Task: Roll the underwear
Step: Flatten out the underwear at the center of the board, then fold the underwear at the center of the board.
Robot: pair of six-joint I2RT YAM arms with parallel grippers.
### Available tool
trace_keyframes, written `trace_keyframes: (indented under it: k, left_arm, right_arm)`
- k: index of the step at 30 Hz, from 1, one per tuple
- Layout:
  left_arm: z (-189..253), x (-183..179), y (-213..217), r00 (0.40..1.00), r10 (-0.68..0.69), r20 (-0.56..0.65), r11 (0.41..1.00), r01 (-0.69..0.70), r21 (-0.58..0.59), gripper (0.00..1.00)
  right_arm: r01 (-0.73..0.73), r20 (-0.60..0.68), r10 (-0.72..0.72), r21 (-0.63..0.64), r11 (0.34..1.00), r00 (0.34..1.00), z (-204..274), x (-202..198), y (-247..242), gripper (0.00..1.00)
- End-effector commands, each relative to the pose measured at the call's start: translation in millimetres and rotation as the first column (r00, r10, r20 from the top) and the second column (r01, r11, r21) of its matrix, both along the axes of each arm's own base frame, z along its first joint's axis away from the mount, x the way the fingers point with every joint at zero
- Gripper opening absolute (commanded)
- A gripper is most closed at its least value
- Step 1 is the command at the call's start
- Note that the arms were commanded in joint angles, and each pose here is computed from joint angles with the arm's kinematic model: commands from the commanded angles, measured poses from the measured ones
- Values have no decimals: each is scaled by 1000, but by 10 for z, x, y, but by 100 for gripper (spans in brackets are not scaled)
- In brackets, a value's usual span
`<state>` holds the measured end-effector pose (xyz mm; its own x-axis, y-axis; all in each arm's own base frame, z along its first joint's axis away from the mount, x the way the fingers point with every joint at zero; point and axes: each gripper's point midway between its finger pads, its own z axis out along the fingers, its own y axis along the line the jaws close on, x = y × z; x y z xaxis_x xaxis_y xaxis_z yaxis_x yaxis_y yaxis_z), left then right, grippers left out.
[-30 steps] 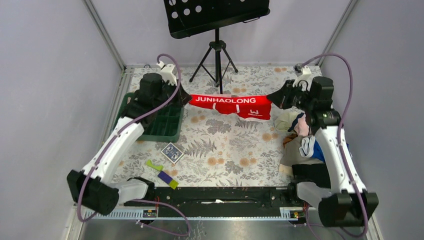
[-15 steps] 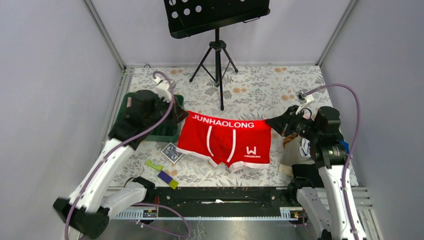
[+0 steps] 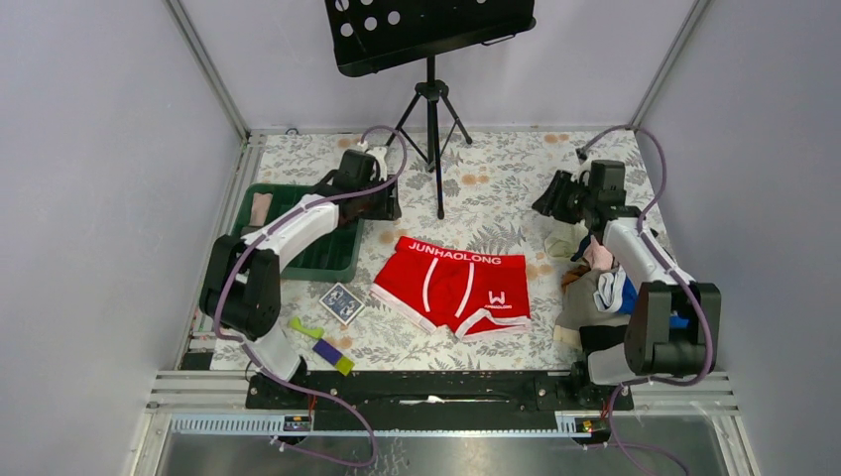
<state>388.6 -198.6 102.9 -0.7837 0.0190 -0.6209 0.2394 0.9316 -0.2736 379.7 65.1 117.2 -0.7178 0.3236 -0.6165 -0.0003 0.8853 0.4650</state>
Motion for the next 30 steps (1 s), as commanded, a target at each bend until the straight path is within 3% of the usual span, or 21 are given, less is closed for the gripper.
trace_keyframes:
  k: [1, 6, 10, 15, 22, 30]
  left_arm:
    - [546, -9, -276, 980, -159, 122, 980, 171, -104, 49]
    - [113, -350, -288, 969, -243, -32, 965, 239, -107, 41]
    - [-133, -533, -254, 964, -246, -105, 967, 236, -96, 40]
    - [-302, -677, -312, 942, -301, -152, 953, 292, -73, 40]
    - [-624, -965, -459, 894, -368, -256, 930, 356, -95, 29]
    - [-785, -1578, -599, 829, -445, -338, 894, 431, -122, 27]
  right_arm:
    - [-140, 72, 142, -27, 990, 987, 256, -110, 238, 45]
    - [-197, -130, 199, 28, 980, 971, -260, -543, 341, 20]
    - [-221, -211, 231, 70, 973, 950, -467, -722, 443, 11]
    - [-235, -270, 247, 78, 969, 930, -690, -666, 537, 5]
    - [-245, -344, 223, -21, 969, 912, -1012, -543, 410, 2]
    - [-253, -350, 221, -48, 966, 910, -1144, -179, 405, 1]
